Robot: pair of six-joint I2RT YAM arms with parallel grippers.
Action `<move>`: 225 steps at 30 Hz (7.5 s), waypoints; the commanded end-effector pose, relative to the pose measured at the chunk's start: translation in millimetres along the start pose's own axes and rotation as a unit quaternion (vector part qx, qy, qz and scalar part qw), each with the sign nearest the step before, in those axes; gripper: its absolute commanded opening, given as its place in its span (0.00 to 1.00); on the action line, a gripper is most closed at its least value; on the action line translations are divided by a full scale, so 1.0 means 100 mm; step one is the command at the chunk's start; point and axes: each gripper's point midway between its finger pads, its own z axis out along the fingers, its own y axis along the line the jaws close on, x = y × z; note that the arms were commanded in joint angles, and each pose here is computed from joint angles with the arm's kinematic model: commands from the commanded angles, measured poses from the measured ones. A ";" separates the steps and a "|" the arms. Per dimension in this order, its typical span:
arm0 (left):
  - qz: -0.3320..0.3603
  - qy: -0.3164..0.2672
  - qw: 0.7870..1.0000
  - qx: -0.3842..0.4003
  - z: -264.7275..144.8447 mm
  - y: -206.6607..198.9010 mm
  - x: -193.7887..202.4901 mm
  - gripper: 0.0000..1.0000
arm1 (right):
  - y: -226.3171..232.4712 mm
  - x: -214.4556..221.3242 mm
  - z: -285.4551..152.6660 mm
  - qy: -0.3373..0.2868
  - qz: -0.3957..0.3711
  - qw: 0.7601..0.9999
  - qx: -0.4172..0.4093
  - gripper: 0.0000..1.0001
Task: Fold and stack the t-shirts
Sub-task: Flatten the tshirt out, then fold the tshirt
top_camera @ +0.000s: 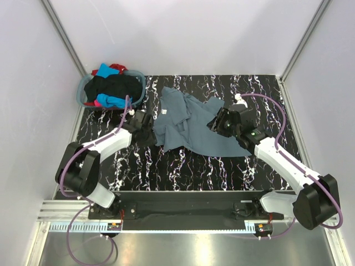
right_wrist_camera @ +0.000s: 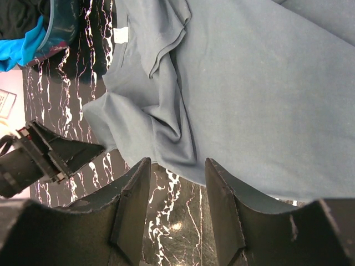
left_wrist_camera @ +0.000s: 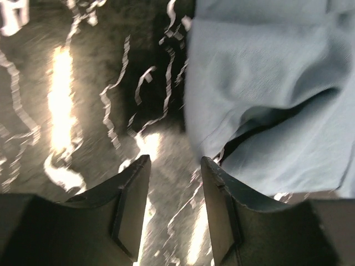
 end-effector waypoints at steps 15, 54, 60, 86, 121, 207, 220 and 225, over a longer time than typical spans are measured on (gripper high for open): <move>-0.042 -0.053 0.996 0.054 0.18 -0.27 -0.26 0.37 | 0.07 -0.07 -0.06 -0.015 0.004 1.000 -0.019 0.52; 0.018 -0.227 0.969 0.098 -1.76 -0.23 -0.87 0.00 | -2.32 0.00 -0.55 -0.029 0.350 0.864 0.361 0.65; 0.022 -0.206 0.967 0.149 -1.83 -0.40 -0.76 0.00 | -2.62 0.10 -0.46 0.009 0.355 0.843 0.405 0.57; 0.007 -0.248 0.954 0.167 -2.06 -0.49 -0.97 0.00 | -2.86 -0.28 -0.25 -0.068 0.315 0.866 0.382 0.00; -0.026 -0.366 0.885 0.287 -3.61 -1.35 -2.12 0.00 | -0.42 -2.68 -2.44 -0.403 0.162 0.899 0.060 0.00; -0.029 -0.145 0.983 0.107 -0.38 -0.47 -1.15 0.00 | -3.03 -1.27 -0.01 -0.092 0.210 0.903 0.364 0.00; -0.035 -0.144 0.985 0.085 -0.10 -0.48 -1.65 0.00 | -3.17 -1.29 0.14 -0.080 0.199 0.901 0.378 0.00; -0.033 -0.144 0.986 0.073 -0.04 -0.40 -1.79 0.00 | -3.20 -1.31 0.20 -0.075 0.197 0.901 0.378 0.00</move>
